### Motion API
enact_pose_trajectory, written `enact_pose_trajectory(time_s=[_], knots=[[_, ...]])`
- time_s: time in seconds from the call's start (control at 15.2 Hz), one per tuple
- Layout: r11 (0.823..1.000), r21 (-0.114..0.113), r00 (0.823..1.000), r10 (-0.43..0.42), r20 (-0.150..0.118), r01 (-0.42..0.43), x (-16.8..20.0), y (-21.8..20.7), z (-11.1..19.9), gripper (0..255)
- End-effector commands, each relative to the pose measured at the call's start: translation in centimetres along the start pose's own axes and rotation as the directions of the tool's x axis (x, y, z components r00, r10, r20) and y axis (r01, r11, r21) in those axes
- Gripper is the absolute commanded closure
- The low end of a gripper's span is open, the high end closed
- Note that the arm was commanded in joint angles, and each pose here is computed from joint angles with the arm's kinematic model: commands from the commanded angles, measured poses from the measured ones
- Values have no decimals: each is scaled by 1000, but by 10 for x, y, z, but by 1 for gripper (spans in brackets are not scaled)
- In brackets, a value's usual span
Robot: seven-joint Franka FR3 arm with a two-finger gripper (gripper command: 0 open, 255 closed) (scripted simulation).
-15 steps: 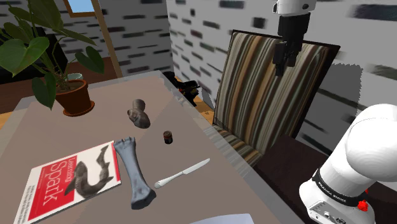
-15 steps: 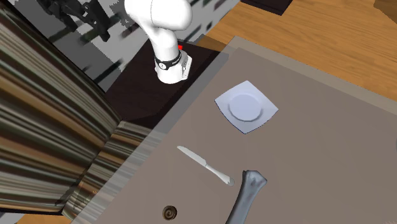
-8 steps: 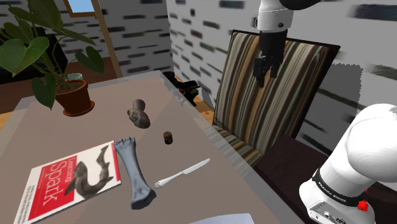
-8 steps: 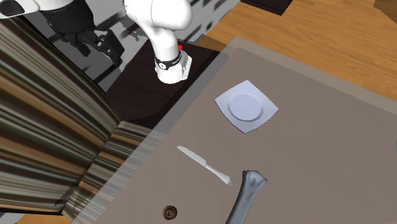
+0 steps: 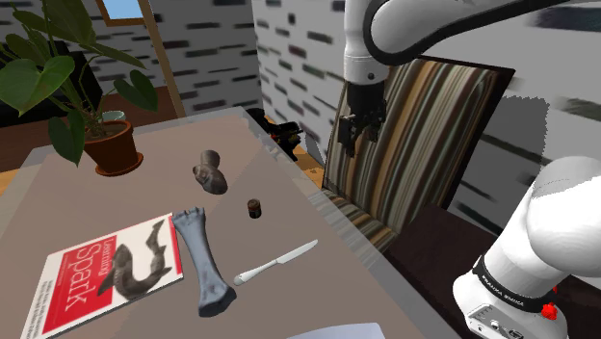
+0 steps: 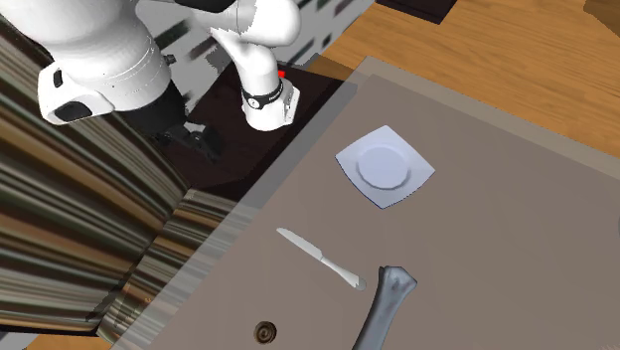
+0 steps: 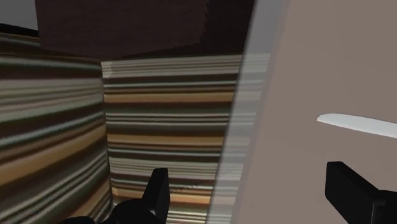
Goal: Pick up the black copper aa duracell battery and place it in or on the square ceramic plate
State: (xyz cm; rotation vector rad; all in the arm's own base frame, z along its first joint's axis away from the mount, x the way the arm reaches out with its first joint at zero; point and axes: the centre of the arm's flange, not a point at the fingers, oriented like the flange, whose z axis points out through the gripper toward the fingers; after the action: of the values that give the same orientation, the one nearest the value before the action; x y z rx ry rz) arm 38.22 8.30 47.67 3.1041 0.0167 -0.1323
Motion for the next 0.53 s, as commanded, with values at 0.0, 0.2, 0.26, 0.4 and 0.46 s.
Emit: enact_pose_trajectory(time_s=[0.0, 0.2, 0.26, 0.4, 0.46], knots=[[1000, 4, 1000, 3, -9, -3, 16, -14, 11, 0], [1000, 9, 1000, 7, -18, -7, 39, -38, 30, 0], [1000, 11, 1000, 8, -22, -8, 47, -46, 36, 0], [1000, 14, 1000, 11, -28, -11, 62, -62, 48, 0], [1000, 16, 999, 12, -31, -12, 70, -70, 54, 0]])
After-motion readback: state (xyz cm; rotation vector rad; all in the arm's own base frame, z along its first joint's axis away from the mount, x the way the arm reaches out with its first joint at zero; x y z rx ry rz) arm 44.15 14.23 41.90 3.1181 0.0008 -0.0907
